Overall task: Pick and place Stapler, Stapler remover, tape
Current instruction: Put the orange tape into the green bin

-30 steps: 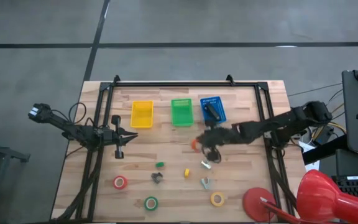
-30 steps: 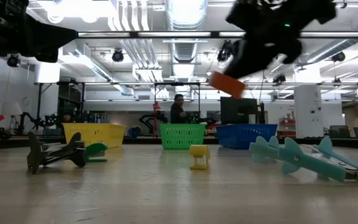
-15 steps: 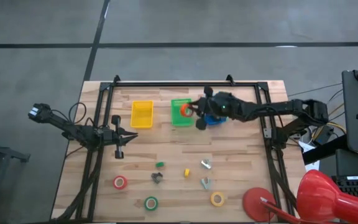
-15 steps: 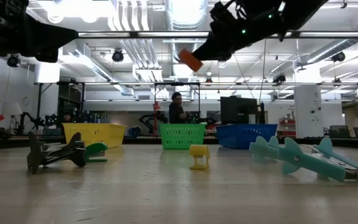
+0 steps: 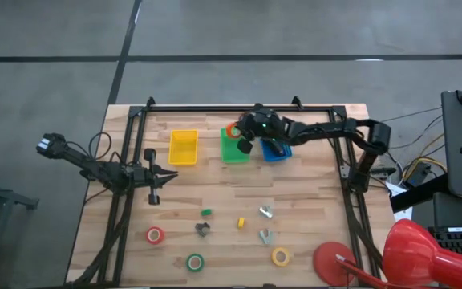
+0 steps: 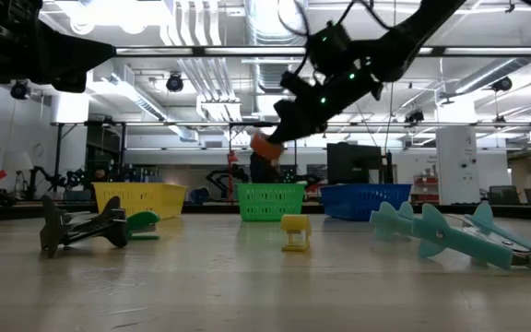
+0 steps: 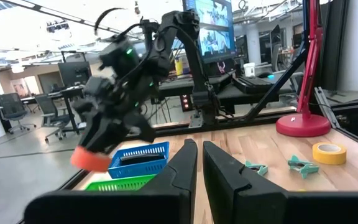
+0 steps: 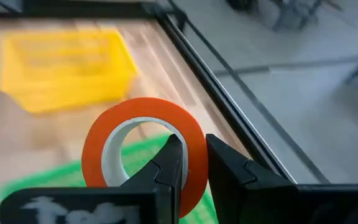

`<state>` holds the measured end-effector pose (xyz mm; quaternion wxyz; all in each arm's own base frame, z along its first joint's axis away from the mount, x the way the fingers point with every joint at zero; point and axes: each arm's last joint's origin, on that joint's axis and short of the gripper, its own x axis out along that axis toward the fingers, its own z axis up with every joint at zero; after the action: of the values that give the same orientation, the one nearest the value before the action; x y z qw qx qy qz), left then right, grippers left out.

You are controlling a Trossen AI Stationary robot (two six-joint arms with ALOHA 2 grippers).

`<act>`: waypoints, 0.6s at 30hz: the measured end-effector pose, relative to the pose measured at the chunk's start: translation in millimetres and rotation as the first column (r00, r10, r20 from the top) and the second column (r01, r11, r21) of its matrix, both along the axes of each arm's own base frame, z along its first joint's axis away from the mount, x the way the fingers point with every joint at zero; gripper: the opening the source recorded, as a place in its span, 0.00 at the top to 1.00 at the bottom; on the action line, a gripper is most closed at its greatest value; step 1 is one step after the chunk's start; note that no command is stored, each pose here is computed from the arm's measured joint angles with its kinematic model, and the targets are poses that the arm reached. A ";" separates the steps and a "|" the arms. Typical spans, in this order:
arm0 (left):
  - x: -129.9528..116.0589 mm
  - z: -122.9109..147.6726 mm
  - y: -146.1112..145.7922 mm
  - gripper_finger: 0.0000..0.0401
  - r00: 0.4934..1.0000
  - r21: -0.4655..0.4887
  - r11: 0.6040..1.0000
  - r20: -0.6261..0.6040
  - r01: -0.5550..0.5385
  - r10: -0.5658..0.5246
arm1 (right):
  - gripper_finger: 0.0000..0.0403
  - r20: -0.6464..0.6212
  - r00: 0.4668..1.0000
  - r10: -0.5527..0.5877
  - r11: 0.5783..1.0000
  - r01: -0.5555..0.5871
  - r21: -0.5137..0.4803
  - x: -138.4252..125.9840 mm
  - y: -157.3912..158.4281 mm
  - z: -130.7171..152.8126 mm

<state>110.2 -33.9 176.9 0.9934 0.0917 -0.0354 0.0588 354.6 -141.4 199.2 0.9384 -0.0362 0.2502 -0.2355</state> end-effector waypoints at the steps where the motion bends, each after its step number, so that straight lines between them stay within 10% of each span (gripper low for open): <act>1: 0.0 0.2 0.0 0.92 1.000 0.000 1.000 0.001 0.000 0.000 | 0.87 -0.023 1.000 -0.014 1.000 0.014 0.005 2.1 -3.6 -2.3; 18: 0.0 0.0 0.0 0.92 1.000 0.000 1.000 0.000 0.000 0.000 | 0.87 -0.206 0.978 -0.020 0.990 0.049 0.136 24.1 -20.3 -40.7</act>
<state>110.2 -33.9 176.9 0.9934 0.0918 -0.0353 0.0587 378.7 -161.8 158.6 0.9037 0.0101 0.3618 -0.2287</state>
